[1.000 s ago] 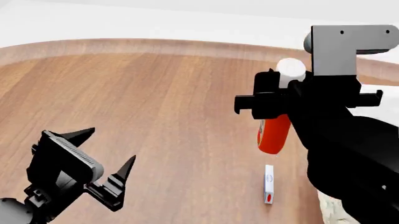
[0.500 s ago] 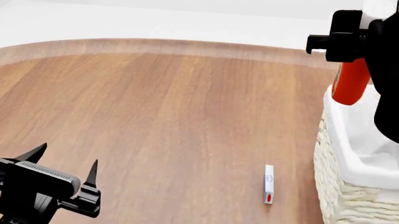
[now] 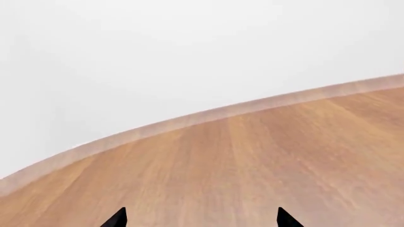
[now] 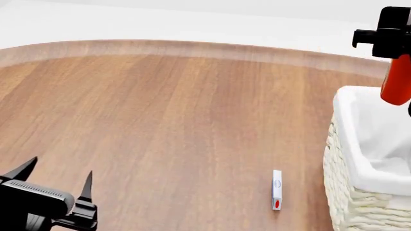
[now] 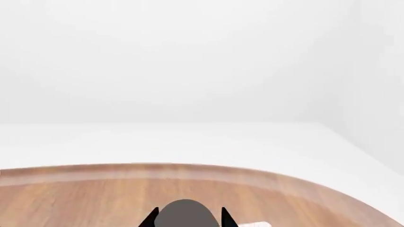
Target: Pick up the ketchup, and put it in the basket.
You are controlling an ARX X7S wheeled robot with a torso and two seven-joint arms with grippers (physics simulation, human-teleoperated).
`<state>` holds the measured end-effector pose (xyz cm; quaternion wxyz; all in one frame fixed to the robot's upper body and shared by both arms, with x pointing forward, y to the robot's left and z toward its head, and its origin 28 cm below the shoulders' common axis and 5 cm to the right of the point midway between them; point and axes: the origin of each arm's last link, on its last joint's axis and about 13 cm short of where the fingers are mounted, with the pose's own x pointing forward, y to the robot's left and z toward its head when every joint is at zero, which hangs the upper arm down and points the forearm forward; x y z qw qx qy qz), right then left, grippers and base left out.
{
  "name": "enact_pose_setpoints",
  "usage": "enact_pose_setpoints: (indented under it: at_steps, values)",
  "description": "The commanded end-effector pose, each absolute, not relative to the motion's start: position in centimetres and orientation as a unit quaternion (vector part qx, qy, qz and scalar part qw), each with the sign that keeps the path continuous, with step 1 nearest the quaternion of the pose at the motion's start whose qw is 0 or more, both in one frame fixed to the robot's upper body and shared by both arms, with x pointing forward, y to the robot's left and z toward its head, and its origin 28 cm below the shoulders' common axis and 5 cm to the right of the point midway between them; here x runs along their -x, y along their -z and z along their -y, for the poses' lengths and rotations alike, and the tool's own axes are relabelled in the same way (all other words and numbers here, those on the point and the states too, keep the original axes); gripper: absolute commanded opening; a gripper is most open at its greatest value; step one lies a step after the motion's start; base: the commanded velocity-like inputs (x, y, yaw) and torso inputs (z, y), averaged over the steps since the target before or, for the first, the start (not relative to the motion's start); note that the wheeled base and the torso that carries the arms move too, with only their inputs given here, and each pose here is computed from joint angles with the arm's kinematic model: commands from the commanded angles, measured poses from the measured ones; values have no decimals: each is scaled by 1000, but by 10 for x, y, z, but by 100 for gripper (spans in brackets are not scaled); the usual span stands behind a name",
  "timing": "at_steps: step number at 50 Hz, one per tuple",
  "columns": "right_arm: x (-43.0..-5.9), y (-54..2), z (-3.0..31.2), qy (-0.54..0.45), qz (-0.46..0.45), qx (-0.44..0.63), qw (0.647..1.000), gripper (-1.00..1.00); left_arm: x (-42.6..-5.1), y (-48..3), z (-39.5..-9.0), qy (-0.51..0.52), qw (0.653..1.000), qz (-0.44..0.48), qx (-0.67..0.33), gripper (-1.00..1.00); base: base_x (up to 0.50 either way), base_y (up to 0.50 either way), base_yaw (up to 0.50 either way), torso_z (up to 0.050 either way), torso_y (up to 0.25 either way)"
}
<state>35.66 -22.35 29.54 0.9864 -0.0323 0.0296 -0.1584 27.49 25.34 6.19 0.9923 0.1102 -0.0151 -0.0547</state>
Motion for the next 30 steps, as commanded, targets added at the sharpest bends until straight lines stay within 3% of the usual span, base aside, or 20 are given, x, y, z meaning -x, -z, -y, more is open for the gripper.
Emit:
enact_pose_setpoints:
  at_steps: [1,15,30]
  values:
    - [-378,-274,233,174,-43,63,982,-100,-270,-62,-255,48,993,19,-102,100,0,0,0,0,0]
    - [-414,-252,236,188,-51,45,980,-100,-265,-55,-253,54,996,4,-72,100,0,0,0,0,1]
    - [-412,-226,240,207,-64,5,976,-100,-257,-49,-255,55,996,1,-65,100,0,0,0,0,0]
